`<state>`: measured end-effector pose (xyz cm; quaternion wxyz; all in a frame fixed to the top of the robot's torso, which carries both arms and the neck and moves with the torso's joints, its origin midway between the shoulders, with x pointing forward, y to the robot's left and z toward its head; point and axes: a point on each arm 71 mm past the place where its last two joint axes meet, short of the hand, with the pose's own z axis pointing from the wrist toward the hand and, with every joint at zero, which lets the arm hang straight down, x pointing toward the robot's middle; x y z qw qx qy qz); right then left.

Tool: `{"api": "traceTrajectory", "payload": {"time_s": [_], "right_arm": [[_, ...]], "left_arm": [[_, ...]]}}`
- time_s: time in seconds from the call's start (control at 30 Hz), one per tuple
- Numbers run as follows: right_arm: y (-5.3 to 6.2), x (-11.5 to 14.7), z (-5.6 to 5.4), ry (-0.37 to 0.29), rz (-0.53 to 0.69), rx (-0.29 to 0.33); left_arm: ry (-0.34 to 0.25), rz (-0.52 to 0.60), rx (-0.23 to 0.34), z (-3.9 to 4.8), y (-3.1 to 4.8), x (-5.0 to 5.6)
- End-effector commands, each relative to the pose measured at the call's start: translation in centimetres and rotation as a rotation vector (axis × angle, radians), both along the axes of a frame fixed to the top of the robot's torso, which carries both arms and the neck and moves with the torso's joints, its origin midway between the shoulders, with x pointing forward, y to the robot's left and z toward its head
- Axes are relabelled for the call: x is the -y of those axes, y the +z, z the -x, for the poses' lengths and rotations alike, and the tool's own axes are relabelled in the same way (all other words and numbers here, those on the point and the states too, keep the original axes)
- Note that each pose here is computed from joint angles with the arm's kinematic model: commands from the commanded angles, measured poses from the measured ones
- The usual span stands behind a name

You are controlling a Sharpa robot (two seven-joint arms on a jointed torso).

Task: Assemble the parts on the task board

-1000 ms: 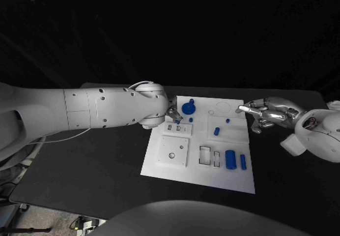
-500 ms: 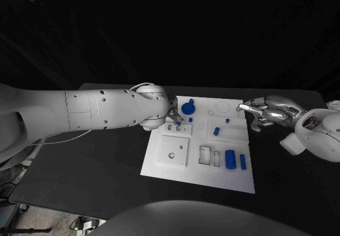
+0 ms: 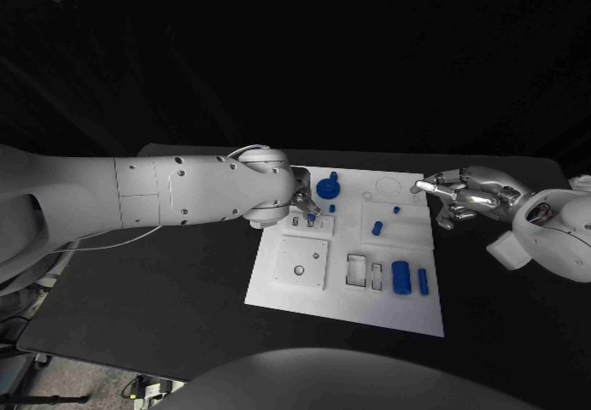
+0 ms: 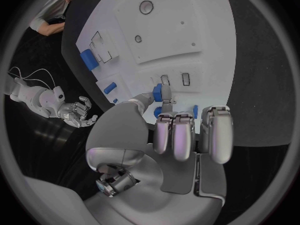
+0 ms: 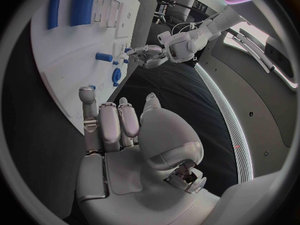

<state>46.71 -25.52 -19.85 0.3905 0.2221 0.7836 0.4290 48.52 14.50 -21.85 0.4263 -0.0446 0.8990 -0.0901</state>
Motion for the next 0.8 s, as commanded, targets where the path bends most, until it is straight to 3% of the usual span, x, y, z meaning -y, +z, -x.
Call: {"api": "traceTrajectory", "payload": {"time_s": [0.03, 0.8], "right_arm": [[-0.04, -0.13, 0.06, 0.012, -0.003, -0.002], [-0.14, 0.03, 0.17, 0.012, 0.002, -0.014]], "left_arm": [[0.096, -0.098, -0.047, 0.21, -0.29, -0.89], [0.092, -0.099, -0.057, 0.30, -0.84, -0.92]]}}
